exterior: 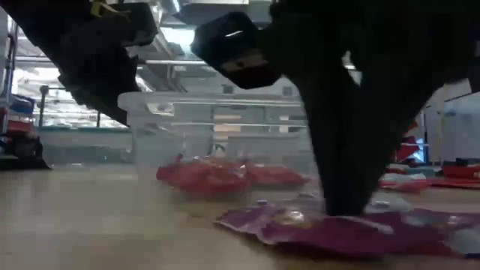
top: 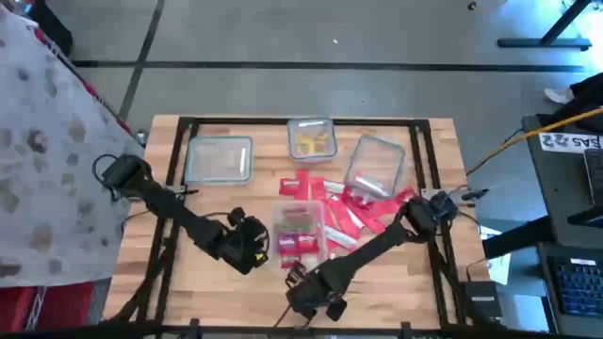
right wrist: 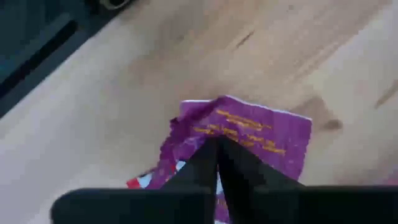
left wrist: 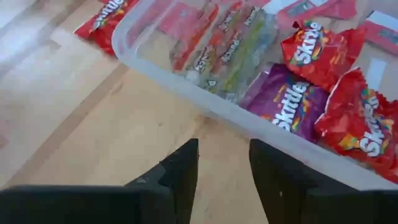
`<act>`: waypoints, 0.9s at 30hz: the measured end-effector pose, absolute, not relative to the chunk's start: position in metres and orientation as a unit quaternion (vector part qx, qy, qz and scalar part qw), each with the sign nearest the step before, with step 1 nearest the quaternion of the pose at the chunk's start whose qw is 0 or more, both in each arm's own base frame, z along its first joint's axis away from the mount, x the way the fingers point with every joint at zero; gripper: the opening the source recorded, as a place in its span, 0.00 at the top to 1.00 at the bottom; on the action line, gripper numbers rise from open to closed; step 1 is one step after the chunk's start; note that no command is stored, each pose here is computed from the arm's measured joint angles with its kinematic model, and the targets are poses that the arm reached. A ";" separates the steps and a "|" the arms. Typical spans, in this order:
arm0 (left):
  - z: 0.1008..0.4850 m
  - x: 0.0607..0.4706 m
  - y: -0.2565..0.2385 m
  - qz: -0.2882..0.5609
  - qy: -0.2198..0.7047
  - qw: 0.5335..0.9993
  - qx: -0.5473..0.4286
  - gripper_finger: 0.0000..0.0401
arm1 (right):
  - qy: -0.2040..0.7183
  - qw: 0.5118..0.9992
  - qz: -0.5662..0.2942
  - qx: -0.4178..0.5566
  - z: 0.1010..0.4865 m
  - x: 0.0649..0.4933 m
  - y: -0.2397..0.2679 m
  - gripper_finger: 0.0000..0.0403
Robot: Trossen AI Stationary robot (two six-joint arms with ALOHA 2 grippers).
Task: Sort candy
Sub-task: Put the purple candy into the rectangular transparent bin
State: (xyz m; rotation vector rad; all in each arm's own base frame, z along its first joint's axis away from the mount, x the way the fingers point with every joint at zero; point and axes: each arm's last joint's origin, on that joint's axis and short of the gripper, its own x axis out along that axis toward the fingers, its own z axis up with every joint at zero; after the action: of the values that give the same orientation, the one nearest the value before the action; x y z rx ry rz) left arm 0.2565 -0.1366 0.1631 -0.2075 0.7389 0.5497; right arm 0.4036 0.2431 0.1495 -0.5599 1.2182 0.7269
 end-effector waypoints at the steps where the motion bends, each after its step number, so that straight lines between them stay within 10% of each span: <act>1: 0.163 0.256 -0.137 0.265 0.356 0.891 -0.100 0.68 | 0.558 0.720 0.327 -0.252 0.149 0.403 0.242 1.00; 27: 0.163 0.255 -0.139 0.262 0.356 0.891 -0.100 0.68 | 0.760 0.598 0.143 -0.210 0.177 0.347 0.225 1.00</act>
State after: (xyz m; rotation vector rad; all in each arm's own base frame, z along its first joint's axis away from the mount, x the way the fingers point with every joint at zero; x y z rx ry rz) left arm 0.2553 -0.1387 0.1631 -0.2078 0.7391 0.5430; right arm 0.3466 0.2248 0.1770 -0.4863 1.7633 0.3326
